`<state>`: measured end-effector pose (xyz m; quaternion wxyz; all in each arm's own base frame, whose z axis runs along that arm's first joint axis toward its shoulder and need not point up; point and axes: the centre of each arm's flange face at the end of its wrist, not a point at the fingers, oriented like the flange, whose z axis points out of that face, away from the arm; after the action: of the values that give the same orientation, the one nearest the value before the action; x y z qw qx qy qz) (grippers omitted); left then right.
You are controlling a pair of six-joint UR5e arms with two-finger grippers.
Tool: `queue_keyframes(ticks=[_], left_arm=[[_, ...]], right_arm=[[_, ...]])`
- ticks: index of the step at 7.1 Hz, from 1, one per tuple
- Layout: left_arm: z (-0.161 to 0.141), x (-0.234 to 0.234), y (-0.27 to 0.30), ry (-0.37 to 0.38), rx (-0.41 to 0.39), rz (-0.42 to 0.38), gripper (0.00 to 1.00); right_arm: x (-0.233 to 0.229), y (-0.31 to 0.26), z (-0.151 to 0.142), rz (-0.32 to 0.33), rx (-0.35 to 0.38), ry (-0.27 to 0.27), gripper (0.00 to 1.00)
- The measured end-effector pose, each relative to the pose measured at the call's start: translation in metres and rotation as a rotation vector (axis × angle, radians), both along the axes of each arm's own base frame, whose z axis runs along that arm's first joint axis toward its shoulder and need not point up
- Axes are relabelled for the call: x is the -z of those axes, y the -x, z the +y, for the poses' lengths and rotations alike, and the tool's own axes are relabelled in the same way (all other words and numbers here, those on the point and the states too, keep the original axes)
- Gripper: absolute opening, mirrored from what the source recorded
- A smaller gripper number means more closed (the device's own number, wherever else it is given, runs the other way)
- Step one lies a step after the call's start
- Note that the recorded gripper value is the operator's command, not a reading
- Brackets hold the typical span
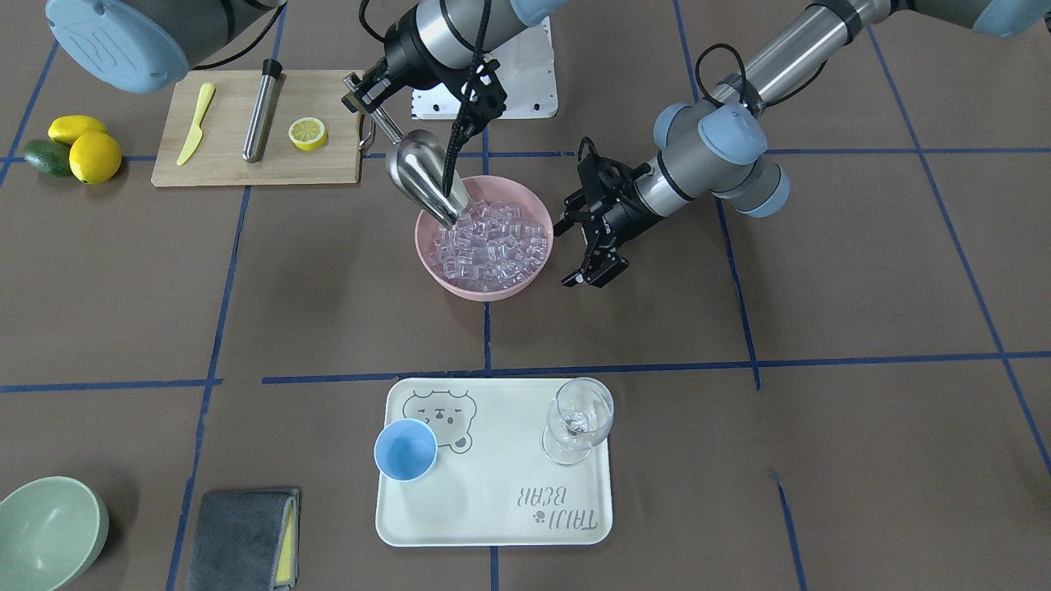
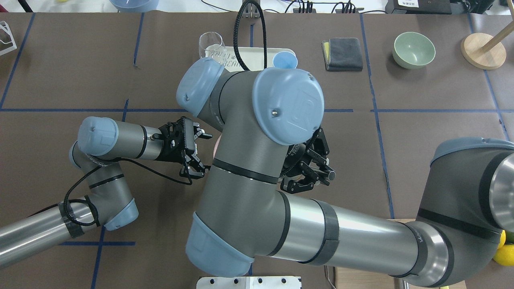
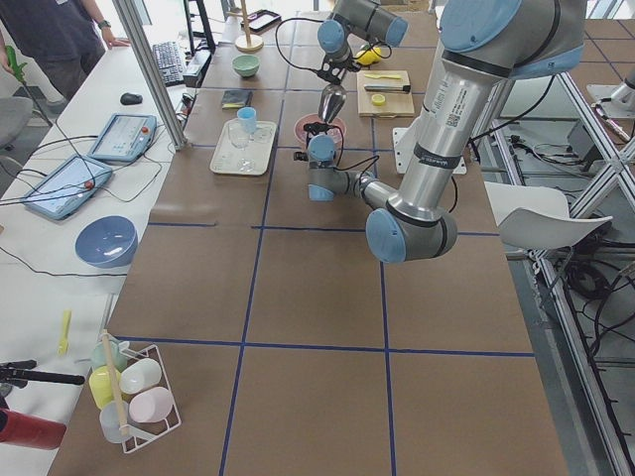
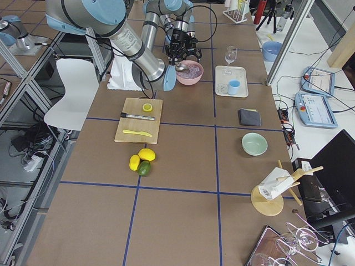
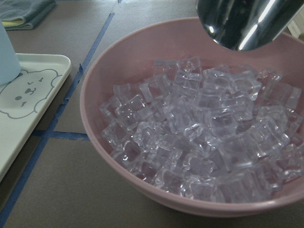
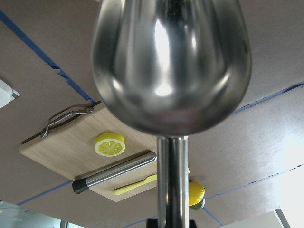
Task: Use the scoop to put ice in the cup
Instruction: 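Dig the scoop into the ice cubes with the right gripper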
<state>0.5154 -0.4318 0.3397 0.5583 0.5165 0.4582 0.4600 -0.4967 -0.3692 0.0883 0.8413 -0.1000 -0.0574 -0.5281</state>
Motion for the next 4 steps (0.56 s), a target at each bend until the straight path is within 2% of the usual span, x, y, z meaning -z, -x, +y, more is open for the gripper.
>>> queue_keyframes(ticks=[4], left_arm=[[0.0, 0.0, 0.0, 0.0, 0.0, 0.0, 1.0]], right_arm=[[-0.008, 0.02, -0.011, 0.077, 0.059, 0.04, 0.0]])
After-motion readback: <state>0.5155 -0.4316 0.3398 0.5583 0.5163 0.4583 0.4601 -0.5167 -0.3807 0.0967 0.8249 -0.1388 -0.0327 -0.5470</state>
